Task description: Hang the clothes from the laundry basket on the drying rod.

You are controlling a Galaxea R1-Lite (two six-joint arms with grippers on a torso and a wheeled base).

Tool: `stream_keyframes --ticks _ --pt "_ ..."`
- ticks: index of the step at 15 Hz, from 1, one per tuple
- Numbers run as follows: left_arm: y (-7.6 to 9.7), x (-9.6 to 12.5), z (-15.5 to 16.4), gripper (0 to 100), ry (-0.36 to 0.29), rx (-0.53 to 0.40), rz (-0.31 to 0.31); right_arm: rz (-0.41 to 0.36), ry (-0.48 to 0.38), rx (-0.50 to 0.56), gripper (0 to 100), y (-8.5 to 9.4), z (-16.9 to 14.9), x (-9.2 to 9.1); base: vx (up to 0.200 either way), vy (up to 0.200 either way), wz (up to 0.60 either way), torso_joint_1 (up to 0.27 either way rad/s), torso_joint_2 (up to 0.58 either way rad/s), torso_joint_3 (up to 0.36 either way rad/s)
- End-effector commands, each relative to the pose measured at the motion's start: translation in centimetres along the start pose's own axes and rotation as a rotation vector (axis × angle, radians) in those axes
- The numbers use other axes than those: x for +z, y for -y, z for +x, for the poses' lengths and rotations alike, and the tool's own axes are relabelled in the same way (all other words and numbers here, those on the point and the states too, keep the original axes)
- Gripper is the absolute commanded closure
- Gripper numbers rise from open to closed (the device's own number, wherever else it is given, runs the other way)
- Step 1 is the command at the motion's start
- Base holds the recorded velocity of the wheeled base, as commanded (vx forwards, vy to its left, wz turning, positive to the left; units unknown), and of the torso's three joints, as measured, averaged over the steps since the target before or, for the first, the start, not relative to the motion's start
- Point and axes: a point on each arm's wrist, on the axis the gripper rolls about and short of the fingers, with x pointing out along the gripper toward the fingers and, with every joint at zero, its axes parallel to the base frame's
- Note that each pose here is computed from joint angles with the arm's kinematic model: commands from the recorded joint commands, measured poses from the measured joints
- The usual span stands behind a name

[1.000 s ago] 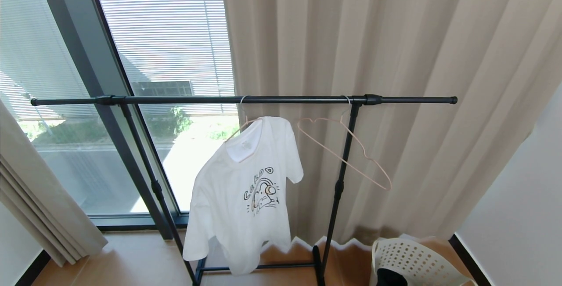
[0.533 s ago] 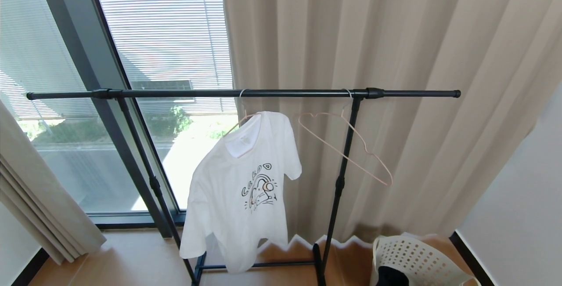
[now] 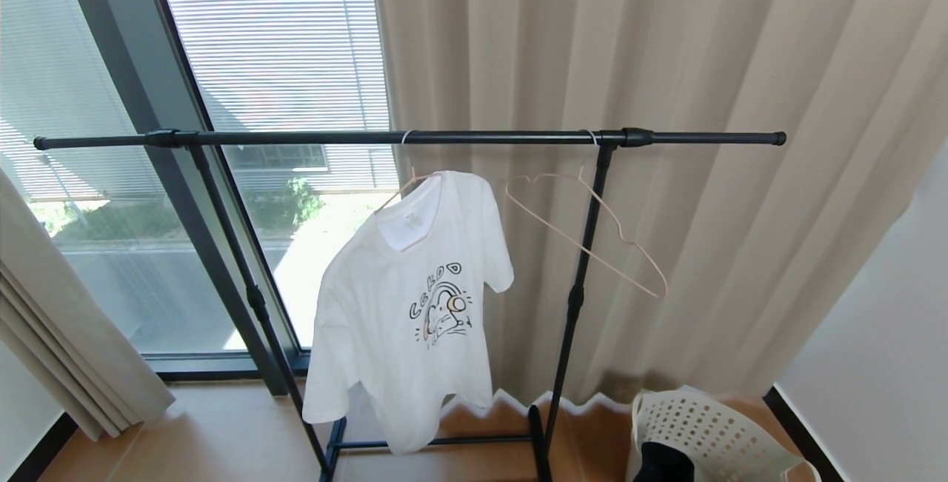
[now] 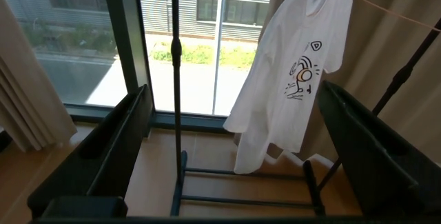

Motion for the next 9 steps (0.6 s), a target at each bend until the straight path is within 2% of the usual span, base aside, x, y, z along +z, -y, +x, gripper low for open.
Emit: stream_keyframes --ticks 1,9 --pt "0.00 -0.01 0.02 0 -0.004 0.001 0.000 0.000 -0.001 0.001 0 0.00 0.01 0.01 0.000 0.000 0.00 -0.144 0.33 0.178" --pt "0.00 -0.01 0.02 0 -0.004 0.001 0.001 0.001 0.001 0.001 0 0.00 0.01 0.02 0.000 0.000 0.00 -0.154 0.36 0.198"
